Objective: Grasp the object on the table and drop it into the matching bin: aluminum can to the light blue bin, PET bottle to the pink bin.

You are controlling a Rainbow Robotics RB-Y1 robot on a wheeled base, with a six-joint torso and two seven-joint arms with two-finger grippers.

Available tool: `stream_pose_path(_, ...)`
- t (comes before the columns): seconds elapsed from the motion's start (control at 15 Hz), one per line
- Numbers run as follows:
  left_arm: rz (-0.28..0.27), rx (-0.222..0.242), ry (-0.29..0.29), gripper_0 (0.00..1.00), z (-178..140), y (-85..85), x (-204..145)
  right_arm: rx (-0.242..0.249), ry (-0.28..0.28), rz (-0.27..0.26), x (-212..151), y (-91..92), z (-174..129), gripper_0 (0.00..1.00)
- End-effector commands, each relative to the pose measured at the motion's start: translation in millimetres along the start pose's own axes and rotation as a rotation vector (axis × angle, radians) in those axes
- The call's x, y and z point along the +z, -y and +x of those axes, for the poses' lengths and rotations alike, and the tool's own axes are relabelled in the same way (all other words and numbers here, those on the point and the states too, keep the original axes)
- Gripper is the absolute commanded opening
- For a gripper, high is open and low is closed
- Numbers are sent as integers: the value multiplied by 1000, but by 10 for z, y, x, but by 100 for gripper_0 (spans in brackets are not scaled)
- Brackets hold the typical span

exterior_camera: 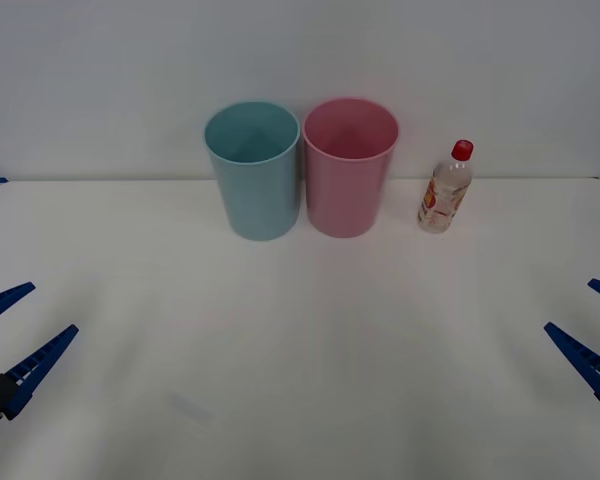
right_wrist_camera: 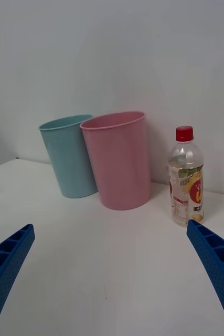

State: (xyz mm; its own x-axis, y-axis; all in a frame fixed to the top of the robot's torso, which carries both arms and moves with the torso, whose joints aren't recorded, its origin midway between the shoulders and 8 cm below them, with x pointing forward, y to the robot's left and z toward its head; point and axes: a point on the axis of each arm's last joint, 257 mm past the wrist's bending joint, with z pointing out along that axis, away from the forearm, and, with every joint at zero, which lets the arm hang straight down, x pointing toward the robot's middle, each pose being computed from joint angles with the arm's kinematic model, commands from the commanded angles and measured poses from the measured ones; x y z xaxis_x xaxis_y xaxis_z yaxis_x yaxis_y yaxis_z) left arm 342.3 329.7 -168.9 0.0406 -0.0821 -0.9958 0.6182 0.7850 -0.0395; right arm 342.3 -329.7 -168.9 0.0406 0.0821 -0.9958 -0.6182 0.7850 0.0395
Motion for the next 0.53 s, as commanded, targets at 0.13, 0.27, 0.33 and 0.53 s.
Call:
stream_pose_path(0.13,0,0,0,100,0,0,0,-28,-1,-8,8,-5,-59,100)
stream_pose_path(0.27,0,0,0,100,0,0,0,-37,-6,-1,-12,-14,-83,100)
stream_pose_path(0.33,0,0,0,100,0,0,0,-36,-8,3,-3,-12,-67,100)
stream_pose_path(0.53,0,0,0,100,0,0,0,-25,-10,18,56,0,-10,100)
